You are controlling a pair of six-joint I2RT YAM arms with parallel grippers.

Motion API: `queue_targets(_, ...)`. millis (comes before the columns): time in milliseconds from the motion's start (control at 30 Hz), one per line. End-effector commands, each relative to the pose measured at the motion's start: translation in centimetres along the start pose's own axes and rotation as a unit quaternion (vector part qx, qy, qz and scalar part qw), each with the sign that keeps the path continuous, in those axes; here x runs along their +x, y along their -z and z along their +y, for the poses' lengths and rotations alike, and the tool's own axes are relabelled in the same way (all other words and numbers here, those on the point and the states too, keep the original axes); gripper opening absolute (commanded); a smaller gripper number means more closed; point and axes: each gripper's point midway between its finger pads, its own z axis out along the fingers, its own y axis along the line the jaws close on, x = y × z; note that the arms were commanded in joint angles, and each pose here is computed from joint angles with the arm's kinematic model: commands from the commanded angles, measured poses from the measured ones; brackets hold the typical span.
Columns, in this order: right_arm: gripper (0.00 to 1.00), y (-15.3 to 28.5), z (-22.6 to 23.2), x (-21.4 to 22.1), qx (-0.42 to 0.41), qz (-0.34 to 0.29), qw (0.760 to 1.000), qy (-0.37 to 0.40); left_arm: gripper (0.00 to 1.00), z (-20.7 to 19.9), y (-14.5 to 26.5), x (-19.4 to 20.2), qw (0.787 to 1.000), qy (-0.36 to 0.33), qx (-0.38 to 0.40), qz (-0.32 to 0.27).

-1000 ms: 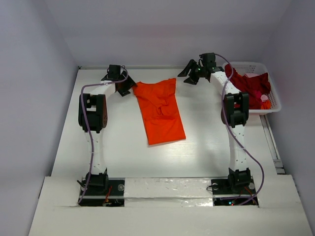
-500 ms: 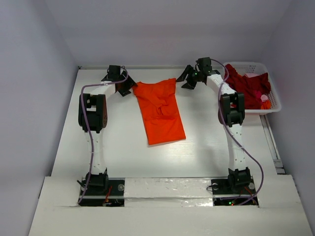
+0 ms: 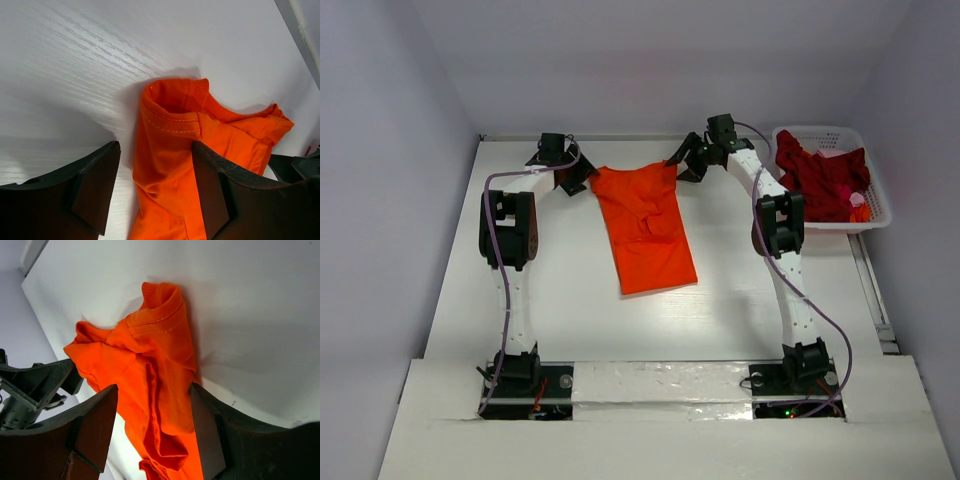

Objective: Fold and stack the t-shirts
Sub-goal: Fold the folded rectangular tshirt in 1/3 of the way

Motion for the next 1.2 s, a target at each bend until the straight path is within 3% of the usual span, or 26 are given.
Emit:
queue_targets(0, 0.65, 0.5, 1.8, -0.6, -0.016, -0.008, 1.000, -0.007, 0.58, 0.9, 0.4, 0.6, 1.000, 0.001, -0.016, 0.012)
queue_targets(300, 0.64, 1.3, 1.5, -0.6, 0.019, -0.030, 0.999, -0.024, 0.57, 0.1, 0.9, 0.0, 1.000, 0.000, -0.011, 0.007)
queue_targets(500, 0.64, 2.9, 3.9, -1.0, 0.011, -0.058, 0.998, 0.038, 0.57, 0.1, 1.6, -1.1, 1.000, 0.000, -0.020, -0.005)
queue_targets(733, 0.65, 6.2, 7.0, -2.5, -0.005, -0.098, 0.988, 0.117, 0.61, 0.0, 4.6, -6.2, 0.996, 0.010, -0.043, -0.077)
queue_targets(900, 0.61, 9.5, 8.0, -1.6, 0.020, -0.118, 0.978, 0.173, 0.69, -3.5, 10.2, -10.4, 0.988, -0.017, -0.042, -0.151)
queue_targets(967, 0.51, 11.1, 7.8, -0.4, 0.041, -0.119, 0.974, 0.186, 0.63, -4.6, 13.0, -11.9, 0.981, -0.019, -0.045, -0.188)
queue_targets(1033, 0.19, 11.6, 7.5, 1.3, 0.060, -0.117, 0.971, 0.201, 0.52, -5.8, 15.5, -12.3, 0.978, -0.025, -0.030, -0.204)
queue_targets(1067, 0.00, 12.2, 6.5, 2.9, 0.078, -0.109, 0.971, 0.200, 0.35, -6.2, 15.8, -11.8, 0.978, -0.033, -0.028, -0.202)
queue_targets(1133, 0.00, 11.7, 5.5, 5.6, 0.105, -0.097, 0.966, 0.214, 0.00, -6.6, 16.4, -10.6, 0.980, -0.043, -0.033, -0.191)
queue_targets(1167, 0.00, 11.5, 4.9, 7.0, 0.118, -0.086, 0.964, 0.221, 0.00, -7.3, 16.5, -9.8, 0.982, -0.048, -0.029, -0.179)
